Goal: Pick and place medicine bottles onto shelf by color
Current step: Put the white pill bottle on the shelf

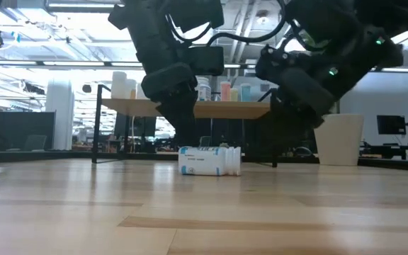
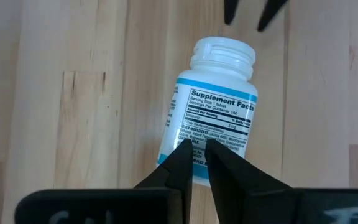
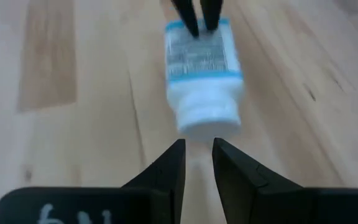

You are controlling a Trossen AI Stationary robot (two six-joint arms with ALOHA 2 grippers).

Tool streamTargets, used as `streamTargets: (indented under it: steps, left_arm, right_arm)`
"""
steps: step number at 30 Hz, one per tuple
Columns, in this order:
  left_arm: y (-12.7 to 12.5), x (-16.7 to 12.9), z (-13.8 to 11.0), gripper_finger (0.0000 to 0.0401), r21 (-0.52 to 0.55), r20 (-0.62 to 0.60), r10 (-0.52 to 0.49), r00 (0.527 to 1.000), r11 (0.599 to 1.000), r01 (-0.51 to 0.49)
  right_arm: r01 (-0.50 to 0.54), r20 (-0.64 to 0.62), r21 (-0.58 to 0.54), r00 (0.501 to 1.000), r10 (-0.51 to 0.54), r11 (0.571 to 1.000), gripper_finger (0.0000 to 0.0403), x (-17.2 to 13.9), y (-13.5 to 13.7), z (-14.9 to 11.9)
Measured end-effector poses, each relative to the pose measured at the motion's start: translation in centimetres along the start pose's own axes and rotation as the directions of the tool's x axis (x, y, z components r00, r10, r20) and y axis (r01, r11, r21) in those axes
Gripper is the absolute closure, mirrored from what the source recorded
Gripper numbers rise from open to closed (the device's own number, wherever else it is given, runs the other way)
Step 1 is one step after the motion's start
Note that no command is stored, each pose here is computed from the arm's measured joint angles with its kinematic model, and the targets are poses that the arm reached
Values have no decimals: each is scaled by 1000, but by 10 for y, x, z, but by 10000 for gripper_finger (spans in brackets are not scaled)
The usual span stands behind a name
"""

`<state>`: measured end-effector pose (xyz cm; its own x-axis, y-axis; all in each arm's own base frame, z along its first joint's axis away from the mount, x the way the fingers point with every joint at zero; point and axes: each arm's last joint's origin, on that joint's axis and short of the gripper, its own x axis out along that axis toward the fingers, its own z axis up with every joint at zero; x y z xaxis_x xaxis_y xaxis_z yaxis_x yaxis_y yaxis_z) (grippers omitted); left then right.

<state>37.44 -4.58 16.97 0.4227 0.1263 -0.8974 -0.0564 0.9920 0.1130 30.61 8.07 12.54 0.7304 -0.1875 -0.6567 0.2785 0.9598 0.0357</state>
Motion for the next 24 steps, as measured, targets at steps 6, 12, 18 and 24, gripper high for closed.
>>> streamTargets:
  steps: [6, 12, 18, 24]
  left_arm:
    - [0, 1, 1, 366, -3, 14, -1, 1000, 1000, 1]
    - [0, 1, 0, 366, -1, 5, 1, 1000, 1000, -1]
    - [0, 0, -2, 366, -20, -19, 2, 1000, 1000, -2]
    - [1, -1, -6, 366, -39, -54, 13, 998, 999, -15]
  right_arm:
    - [-16, -3, 10, 1000, 16, 1000, 296, 14, -4, -4]
    - [-36, 25, -2, 999, 36, 999, 296, 13, -2, 3]
    - [-29, 47, -57, 998, 32, 998, 296, 16, -4, 20]
    - [-13, 21, -107, 1000, 15, 994, 296, 17, -5, 41]
